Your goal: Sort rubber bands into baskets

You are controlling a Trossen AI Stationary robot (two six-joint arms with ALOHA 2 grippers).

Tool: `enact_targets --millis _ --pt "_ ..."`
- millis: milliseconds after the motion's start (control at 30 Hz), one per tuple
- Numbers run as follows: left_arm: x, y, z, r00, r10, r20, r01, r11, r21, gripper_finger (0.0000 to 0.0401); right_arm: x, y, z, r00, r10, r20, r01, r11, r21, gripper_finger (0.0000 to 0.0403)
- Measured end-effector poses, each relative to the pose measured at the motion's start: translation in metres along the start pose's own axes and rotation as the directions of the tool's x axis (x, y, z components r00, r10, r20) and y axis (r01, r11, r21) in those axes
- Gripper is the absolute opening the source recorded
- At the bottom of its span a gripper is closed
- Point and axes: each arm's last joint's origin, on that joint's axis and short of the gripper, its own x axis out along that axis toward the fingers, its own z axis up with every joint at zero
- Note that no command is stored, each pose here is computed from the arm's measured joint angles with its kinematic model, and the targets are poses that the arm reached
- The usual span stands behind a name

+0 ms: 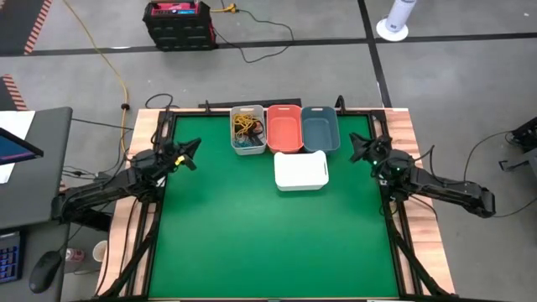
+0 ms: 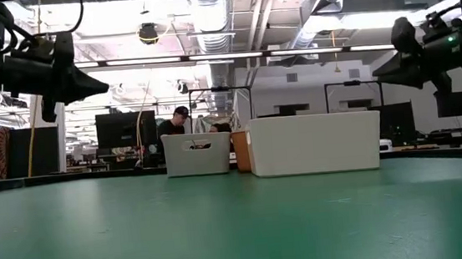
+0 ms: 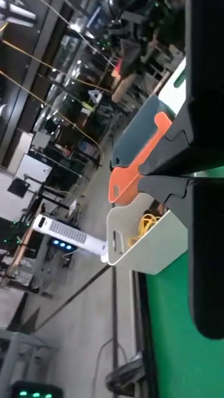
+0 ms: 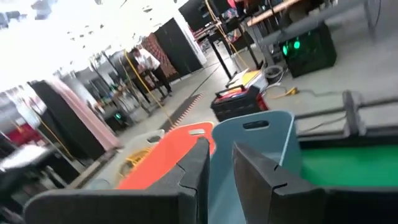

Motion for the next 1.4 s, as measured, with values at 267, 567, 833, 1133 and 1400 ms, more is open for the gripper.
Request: enact_targets --millis 267,567,833,1133,1400 --pt "0.000 -0.002 0.000 0.999 -0.050 -0.017 0.045 0.980 -0.192 0.0000 0.000 0.000 0.001 1.000 0.001 0.004 -0.002 0.981 0.193 0.0098" --pt "0.001 -0.001 0.004 0.999 0.008 0.041 0.016 0.834 -0.552 0.0000 -0.001 0.009 0.007 0.984 0.177 -0.004 -0.161 0.906 0.391 0.0098" --pt "0.018 -0.022 0.027 0.998 -0.066 0.023 0.068 0.824 -0.563 0.0000 -0.002 0.019 0.014 0.924 0.371 -0.096 -0.305 0.864 0.399 0.0097" --pt "0.095 -0.054 0.048 0.967 0.054 -0.251 -0.147 0.918 -0.368 0.0000 0.003 0.034 0.030 0.930 0.307 -0.202 -0.269 0.943 0.194 0.0097" --pt "0.184 -0.058 0.058 0.845 -0.009 -0.534 -0.111 0.975 -0.192 0.0000 0.018 0.041 0.039 0.935 0.244 -0.258 -0.217 0.968 0.126 0.0097"
